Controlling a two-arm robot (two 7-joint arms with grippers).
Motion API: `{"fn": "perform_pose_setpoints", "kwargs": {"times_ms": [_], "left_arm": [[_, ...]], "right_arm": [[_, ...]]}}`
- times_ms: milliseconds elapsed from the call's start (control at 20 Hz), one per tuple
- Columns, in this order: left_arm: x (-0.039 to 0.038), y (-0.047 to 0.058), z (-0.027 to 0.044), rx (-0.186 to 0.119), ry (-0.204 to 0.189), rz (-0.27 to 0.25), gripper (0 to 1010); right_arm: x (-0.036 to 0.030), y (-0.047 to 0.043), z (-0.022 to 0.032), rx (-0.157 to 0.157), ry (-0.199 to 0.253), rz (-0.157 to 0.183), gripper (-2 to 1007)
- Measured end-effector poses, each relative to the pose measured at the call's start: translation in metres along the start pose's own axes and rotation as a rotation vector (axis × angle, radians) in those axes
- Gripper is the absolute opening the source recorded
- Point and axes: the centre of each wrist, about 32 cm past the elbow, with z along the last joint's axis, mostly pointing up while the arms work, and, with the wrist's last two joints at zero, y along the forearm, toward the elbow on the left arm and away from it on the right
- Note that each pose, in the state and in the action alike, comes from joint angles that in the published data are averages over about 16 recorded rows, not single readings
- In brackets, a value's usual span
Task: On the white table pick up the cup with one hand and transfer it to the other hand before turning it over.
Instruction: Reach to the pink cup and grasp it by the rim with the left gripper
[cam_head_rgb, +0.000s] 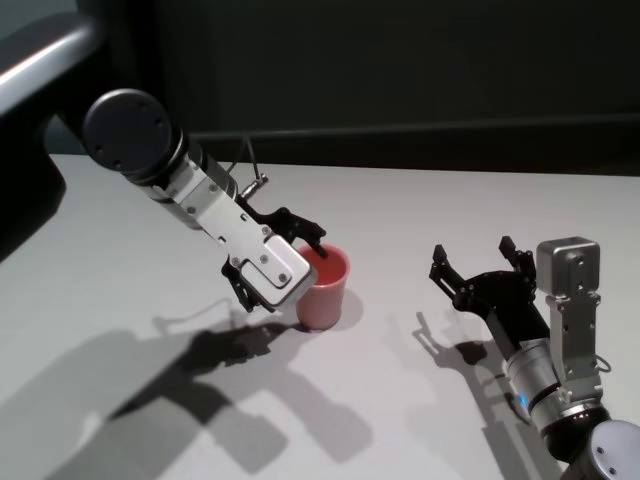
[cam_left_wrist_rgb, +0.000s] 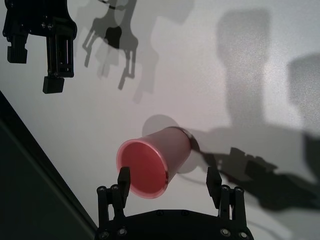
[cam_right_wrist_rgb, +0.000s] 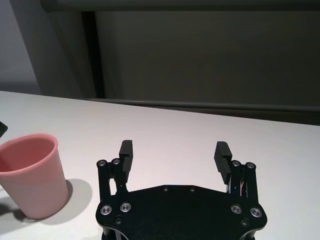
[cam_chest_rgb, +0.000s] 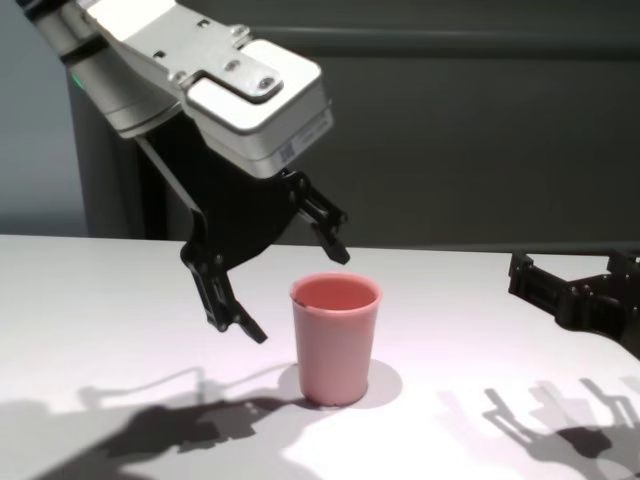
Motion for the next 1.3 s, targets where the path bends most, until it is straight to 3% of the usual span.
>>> {"fn": "perform_pose_setpoints", "kwargs": {"times_ms": [1300], "left_arm": [[0.004,-0.034,-0.0206,0.012,0.037,-0.051,1001]], "right_arm": [[0.0,0.0,0.0,0.0,0.0,0.0,1002]]}}
